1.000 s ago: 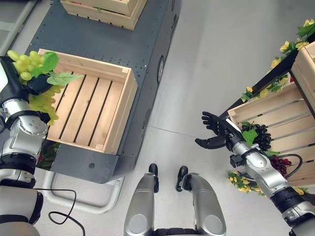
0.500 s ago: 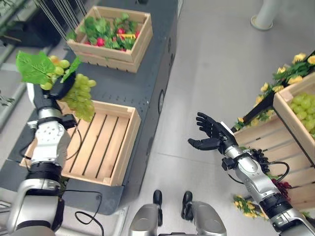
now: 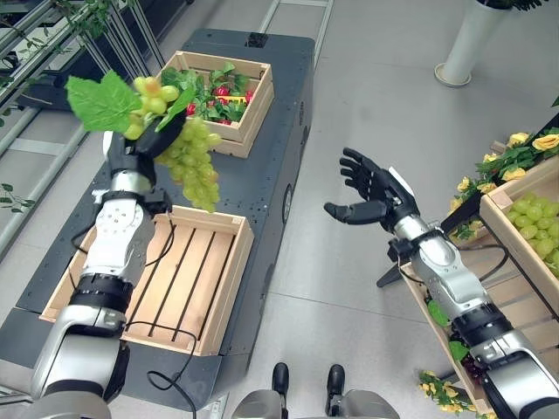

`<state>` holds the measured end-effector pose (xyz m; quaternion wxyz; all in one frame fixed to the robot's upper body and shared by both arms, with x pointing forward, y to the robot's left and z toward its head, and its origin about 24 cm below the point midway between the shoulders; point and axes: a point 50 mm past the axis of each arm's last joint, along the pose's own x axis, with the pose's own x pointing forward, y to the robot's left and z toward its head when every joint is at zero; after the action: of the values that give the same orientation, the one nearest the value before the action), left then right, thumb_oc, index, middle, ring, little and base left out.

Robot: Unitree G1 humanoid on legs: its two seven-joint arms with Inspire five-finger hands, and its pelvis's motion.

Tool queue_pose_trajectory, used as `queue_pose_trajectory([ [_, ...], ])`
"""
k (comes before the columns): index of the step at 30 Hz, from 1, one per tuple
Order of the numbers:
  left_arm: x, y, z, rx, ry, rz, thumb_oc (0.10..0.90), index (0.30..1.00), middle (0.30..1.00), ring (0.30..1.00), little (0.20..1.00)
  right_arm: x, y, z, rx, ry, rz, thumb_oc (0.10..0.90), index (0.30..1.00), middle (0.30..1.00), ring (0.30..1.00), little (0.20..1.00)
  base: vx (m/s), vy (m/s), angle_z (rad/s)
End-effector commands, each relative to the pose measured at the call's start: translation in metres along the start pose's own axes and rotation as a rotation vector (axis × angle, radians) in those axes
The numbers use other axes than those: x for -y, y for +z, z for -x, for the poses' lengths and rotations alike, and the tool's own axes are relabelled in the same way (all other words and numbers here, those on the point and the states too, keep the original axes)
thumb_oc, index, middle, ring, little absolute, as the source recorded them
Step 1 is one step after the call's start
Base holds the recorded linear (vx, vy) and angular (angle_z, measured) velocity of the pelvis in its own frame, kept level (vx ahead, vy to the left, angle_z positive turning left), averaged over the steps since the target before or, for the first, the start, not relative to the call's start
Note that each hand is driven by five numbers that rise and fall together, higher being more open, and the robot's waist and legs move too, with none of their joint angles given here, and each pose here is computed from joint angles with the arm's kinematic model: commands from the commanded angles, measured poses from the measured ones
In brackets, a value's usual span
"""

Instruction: Pick up the fruits from the basket on one side to the basket on the other side

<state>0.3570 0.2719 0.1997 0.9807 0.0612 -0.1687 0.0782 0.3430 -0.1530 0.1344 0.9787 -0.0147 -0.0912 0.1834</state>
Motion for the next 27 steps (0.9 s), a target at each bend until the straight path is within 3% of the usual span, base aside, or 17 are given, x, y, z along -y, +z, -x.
queue_pose_trajectory([
  [1, 0.018, 0.053, -0.020, 0.225, -0.067, 0.025, 0.400, 0.300, 0.300, 0.300, 0.300, -0.019, 0.012, -0.004, 0.091, 0.040, -0.146, 0.800, 0.900, 0.900, 0.900, 0.900, 0.01, -0.032, -0.10],
  [14, 0.088, 0.061, -0.023, 0.210, -0.309, 0.096, 0.400, 0.300, 0.300, 0.300, 0.300, -0.056, 0.026, -0.024, 0.079, 0.175, -0.599, 0.800, 0.900, 0.900, 0.900, 0.900, 0.03, -0.031, -0.10],
  [27, 0.119, 0.064, -0.016, 0.240, -0.449, 0.102, 0.400, 0.300, 0.300, 0.300, 0.300, -0.073, 0.029, -0.027, 0.049, 0.238, -0.801, 0.800, 0.900, 0.900, 0.900, 0.900, 0.02, -0.013, -0.07],
])
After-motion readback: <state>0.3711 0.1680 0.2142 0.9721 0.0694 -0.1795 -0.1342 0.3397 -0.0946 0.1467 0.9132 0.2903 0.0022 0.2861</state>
